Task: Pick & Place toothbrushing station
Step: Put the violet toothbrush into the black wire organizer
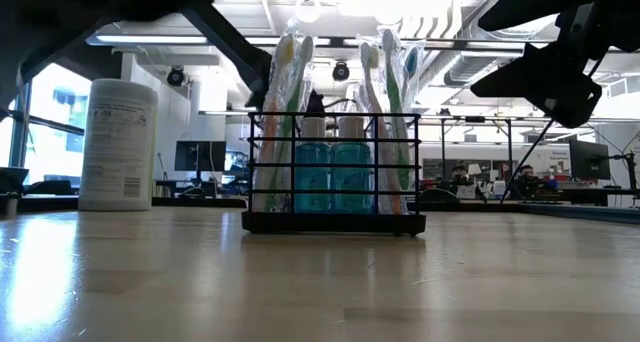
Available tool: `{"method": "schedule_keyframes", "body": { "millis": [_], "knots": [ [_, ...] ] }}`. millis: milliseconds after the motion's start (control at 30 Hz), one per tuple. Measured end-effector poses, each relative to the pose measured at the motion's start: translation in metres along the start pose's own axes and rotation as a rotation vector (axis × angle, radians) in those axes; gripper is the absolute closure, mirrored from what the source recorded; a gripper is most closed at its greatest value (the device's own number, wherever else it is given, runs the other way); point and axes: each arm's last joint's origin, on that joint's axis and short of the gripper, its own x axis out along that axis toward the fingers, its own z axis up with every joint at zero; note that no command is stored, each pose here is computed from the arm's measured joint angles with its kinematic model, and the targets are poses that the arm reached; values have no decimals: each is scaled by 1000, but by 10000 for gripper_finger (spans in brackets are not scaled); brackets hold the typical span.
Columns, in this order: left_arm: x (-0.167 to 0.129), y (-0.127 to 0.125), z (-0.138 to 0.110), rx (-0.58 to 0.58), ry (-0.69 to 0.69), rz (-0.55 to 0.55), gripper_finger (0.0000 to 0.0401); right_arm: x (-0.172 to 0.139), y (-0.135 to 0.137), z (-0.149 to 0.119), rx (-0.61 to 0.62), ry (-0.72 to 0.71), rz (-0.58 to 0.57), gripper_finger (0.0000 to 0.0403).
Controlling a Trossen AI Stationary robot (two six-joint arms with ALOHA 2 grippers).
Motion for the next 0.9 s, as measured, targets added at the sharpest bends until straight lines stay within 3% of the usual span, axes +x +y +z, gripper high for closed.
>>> {"method": "schedule_keyframes", "body": {
  "millis": [300,400,567,767,900],
  "knots": [
    [22,-3,-3,24,34,-45,143,0,0,0,-2,0,-1,172],
    [23,-3,-4,24,36,-46,159,0,0,0,-2,1,-1,172],
    [24,-5,-5,25,51,-59,236,0,0,0,-5,1,-1,172],
    [24,-8,-7,27,91,-83,376,0,0,0,-9,2,-1,172],
    [24,-10,-8,17,113,-91,385,0,0,0,-9,2,-1,172]
  ]
}}
